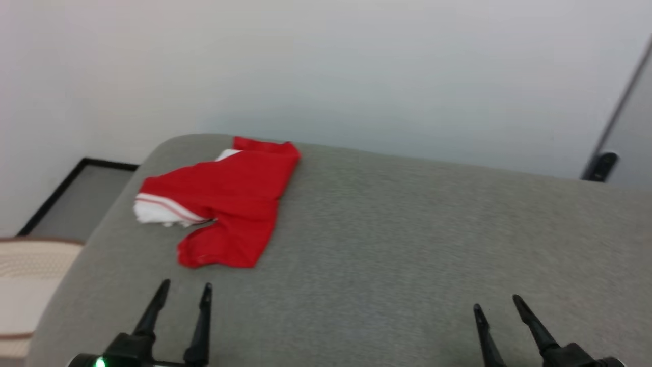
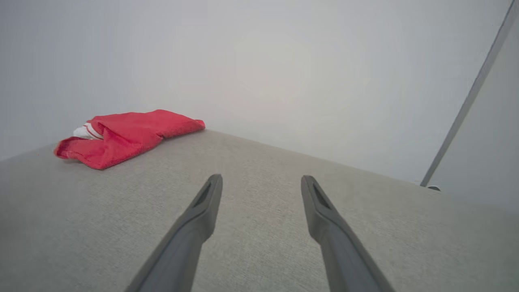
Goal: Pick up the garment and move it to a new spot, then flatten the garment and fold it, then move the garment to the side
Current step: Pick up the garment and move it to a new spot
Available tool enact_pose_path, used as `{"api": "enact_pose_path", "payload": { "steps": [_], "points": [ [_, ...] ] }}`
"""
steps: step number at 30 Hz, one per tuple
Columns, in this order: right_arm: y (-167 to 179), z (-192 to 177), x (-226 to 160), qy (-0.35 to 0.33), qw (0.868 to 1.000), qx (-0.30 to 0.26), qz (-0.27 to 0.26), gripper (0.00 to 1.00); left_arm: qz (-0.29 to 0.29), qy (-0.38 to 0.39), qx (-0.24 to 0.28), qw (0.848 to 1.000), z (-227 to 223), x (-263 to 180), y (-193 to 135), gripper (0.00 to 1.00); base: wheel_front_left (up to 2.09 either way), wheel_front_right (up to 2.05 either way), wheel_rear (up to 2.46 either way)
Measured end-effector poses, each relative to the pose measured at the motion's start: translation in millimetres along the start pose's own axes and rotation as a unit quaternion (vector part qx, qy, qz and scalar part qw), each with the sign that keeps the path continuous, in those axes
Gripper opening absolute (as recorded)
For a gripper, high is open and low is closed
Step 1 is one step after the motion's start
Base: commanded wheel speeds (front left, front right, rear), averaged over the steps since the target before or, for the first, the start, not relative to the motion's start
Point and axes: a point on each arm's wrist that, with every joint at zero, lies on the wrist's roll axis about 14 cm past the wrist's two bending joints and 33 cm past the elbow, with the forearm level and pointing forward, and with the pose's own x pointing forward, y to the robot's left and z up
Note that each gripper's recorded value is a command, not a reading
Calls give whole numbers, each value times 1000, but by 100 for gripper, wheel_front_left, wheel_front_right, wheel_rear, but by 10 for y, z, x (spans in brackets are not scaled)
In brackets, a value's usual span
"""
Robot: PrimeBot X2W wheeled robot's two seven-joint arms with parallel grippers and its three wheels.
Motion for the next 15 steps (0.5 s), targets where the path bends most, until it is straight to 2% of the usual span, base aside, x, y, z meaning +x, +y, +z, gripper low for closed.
{"api": "enact_pose_path", "payload": {
  "steps": [8, 13, 15],
  "points": [
    [581, 65, 265, -10, 995, 16, 95, 100, 99, 4, 9, 995, 4, -386, 555, 100, 0, 0, 0],
    [798, 64, 339, -9, 991, 16, 131, 100, 145, 8, -16, 989, -47, -603, 713, 100, 0, 0, 0],
    [827, 57, 359, -8, 991, 12, 137, 100, 145, 16, -25, 989, -108, -618, 711, 100, 0, 0, 0]
  ]
}}
